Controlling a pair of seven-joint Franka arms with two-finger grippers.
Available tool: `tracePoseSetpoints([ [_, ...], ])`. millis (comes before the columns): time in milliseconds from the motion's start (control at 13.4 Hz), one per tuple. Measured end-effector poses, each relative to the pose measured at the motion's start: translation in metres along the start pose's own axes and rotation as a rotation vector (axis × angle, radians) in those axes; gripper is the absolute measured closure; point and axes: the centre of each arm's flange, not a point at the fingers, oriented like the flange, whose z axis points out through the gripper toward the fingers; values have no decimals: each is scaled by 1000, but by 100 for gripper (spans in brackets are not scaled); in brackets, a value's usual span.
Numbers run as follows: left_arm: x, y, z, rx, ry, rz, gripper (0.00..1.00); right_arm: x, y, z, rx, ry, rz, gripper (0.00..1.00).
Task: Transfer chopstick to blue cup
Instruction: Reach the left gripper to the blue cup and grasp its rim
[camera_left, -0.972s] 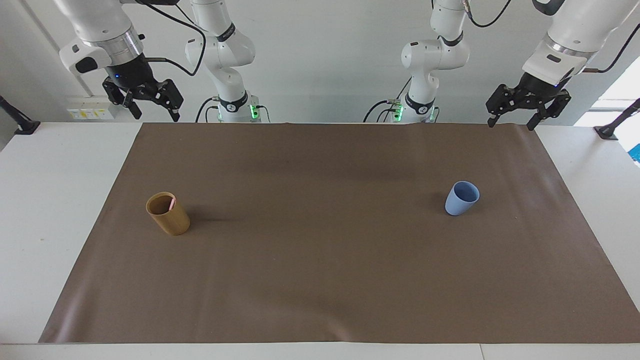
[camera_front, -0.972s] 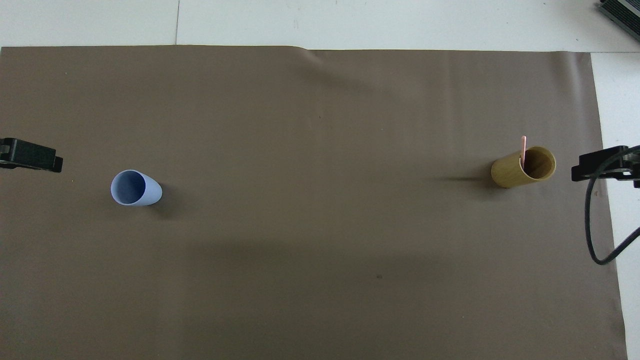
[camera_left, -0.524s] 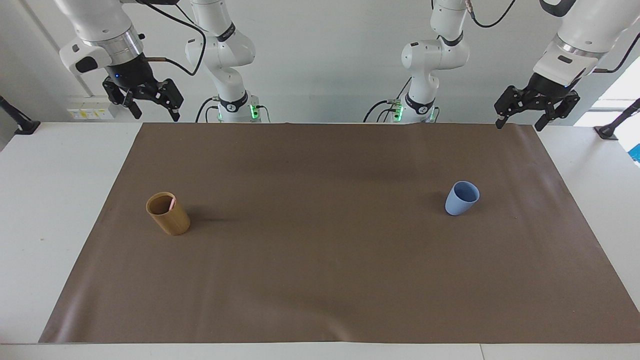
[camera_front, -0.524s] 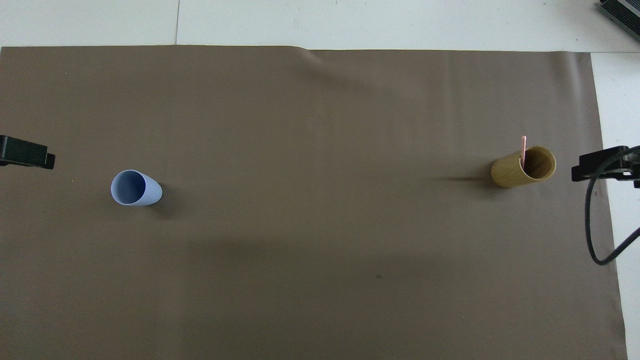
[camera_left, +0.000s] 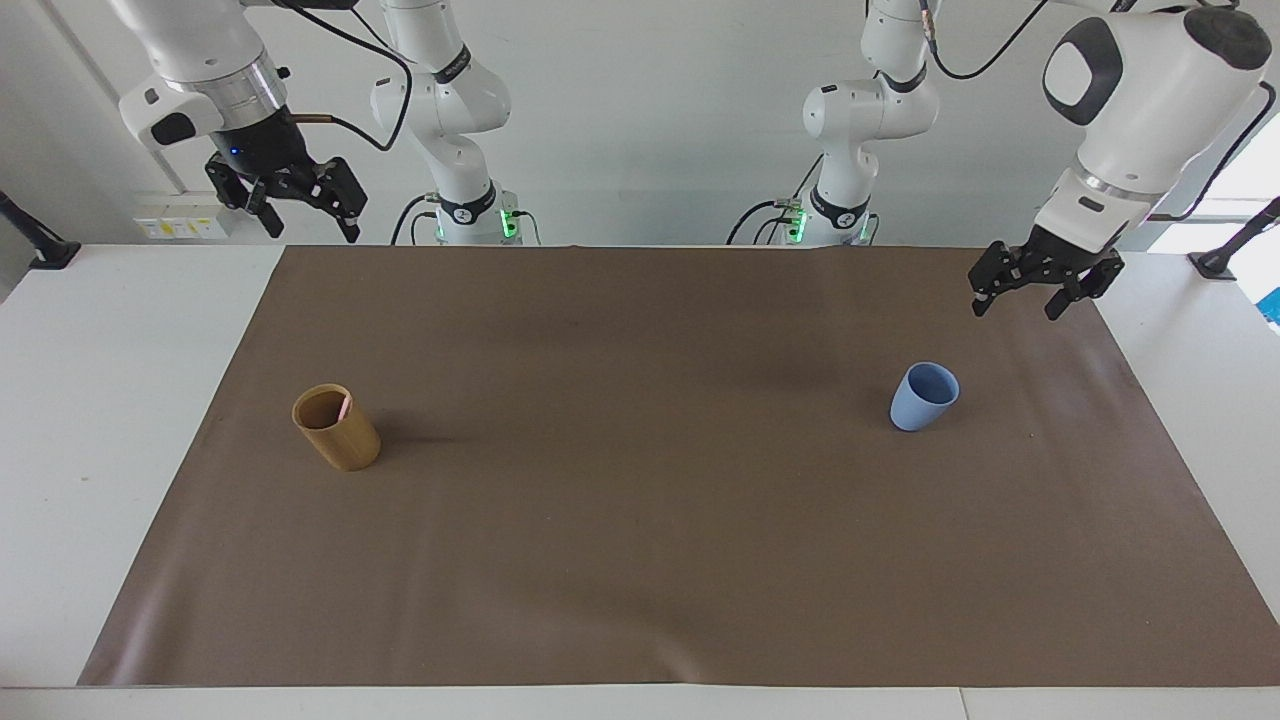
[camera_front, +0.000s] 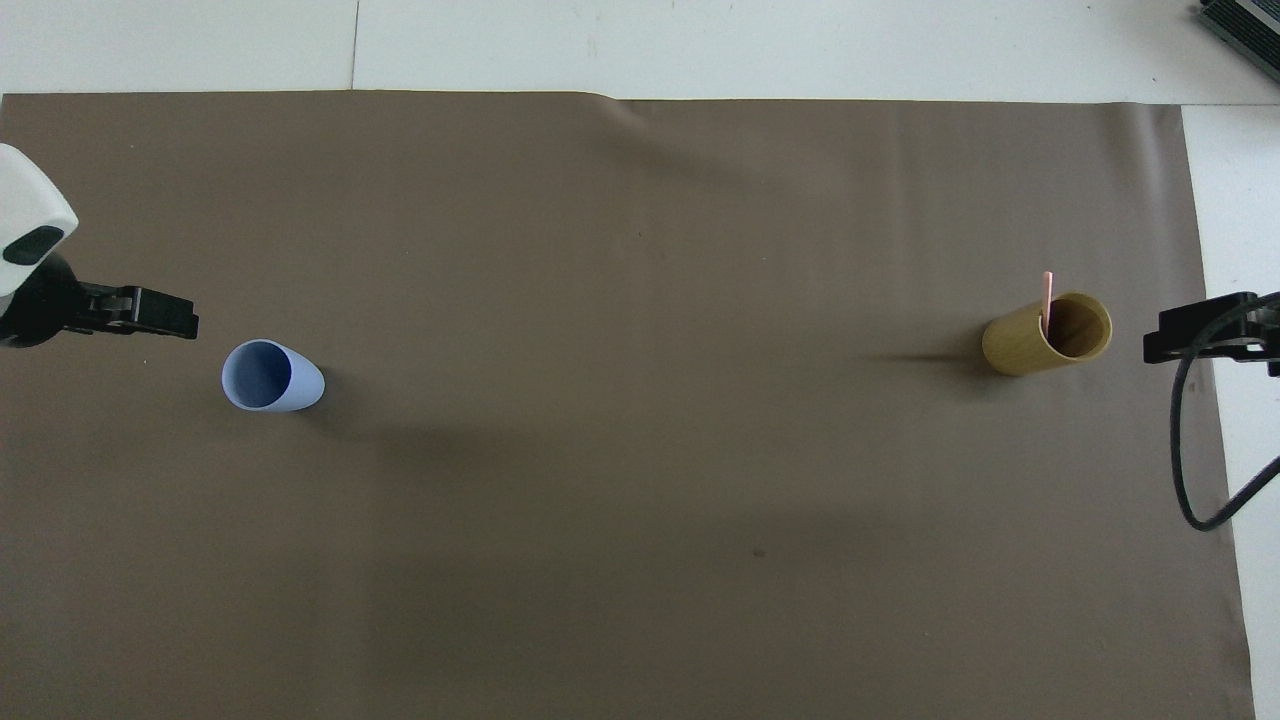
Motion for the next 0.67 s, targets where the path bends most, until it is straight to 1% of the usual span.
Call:
tracePoseSetpoints([
  [150,-6,-1,35,-3,-31,17,0,0,0,0,0,0,0,0],
  [299,-12,-1,64,-4,-45,35,0,0,0,0,0,-1,0,0],
  [673,-30,-17,126,-1,-37,9,0,-1,0,1,0,-3,0,0],
])
